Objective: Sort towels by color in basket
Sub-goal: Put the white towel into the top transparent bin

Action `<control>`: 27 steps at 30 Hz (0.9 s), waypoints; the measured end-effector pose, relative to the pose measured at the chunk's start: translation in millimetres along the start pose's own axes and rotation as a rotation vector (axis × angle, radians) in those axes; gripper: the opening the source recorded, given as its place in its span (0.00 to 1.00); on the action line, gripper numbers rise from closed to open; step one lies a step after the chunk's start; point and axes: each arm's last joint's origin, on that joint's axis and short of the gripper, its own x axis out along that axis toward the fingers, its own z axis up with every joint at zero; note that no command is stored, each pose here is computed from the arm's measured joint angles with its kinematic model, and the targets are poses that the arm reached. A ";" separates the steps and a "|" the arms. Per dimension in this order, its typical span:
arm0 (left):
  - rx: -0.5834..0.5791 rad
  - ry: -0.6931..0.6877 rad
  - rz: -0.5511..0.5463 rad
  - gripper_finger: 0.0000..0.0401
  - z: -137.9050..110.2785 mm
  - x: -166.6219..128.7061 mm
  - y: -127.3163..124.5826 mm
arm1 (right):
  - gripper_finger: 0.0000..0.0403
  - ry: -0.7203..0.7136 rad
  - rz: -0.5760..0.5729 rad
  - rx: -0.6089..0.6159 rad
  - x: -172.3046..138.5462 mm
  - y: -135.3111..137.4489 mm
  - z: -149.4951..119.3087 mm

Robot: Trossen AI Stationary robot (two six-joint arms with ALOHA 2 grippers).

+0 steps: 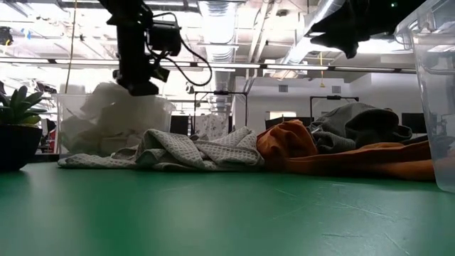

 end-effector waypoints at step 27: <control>0.088 -0.010 0.036 0.01 28.1 -21.0 64.0 | 0.55 0.004 0.004 0.005 -0.1 0.7 -0.3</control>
